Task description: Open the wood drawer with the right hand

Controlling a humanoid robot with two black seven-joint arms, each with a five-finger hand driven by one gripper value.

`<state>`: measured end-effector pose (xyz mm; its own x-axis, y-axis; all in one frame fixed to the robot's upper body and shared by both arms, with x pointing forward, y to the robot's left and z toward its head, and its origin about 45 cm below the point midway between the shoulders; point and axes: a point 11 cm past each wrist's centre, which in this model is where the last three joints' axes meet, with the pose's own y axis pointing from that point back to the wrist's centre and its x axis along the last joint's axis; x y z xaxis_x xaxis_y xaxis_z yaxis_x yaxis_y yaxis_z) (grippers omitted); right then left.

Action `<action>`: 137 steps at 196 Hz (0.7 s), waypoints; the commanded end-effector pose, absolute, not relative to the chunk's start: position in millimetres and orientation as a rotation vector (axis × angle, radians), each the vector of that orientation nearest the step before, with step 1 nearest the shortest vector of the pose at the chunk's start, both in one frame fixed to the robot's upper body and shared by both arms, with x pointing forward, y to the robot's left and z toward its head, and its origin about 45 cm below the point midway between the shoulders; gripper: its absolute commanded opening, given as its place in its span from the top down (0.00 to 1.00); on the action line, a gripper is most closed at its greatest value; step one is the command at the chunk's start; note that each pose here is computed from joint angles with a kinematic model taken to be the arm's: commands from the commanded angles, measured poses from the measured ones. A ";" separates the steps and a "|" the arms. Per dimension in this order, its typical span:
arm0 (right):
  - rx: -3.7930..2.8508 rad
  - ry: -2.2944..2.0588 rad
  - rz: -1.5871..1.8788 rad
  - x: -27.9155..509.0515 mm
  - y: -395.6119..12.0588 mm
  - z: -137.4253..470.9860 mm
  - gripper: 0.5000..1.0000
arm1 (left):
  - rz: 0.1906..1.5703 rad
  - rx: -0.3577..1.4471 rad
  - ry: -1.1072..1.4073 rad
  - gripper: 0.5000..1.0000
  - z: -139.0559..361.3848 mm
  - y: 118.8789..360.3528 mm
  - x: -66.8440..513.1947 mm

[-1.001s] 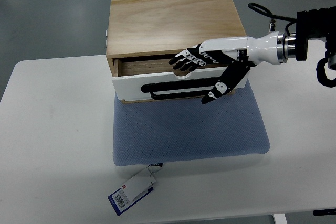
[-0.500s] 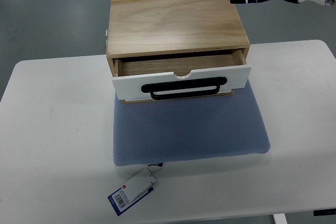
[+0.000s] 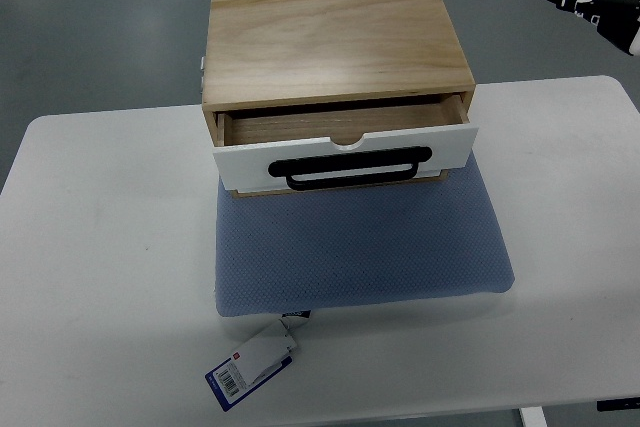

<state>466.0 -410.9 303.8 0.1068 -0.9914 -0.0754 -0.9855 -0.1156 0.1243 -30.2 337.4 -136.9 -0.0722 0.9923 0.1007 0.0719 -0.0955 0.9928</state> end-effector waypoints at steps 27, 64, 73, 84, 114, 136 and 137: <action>2.246 -2.194 -0.276 457.1 -407.3 253.3 0.14 | 1.305 1.297 1.268 0.00 -136.9 337.4 -30.2; 2.219 -2.214 -0.348 448.5 -393.1 220.6 0.14 | 1.306 1.296 1.269 0.00 -136.9 337.4 -30.2; 2.211 -2.212 -0.366 446.5 -390.1 214.4 0.14 | 1.305 1.297 1.268 0.00 -136.9 337.4 -30.2; 2.215 -2.199 -0.394 443.4 -385.6 205.8 0.14 | 1.305 1.297 1.268 0.00 -136.9 337.4 -30.2; 2.211 -2.181 -0.455 436.8 -374.9 187.5 0.14 | 1.306 1.296 1.269 0.00 -136.9 337.4 -30.2; 2.210 -2.174 -0.493 432.3 -367.6 176.0 0.14 | 1.306 1.296 1.269 0.00 -136.9 337.4 -30.2; 2.209 -2.174 -0.493 432.3 -367.6 176.0 0.14 | 1.306 1.296 1.269 0.00 -136.9 337.4 -30.2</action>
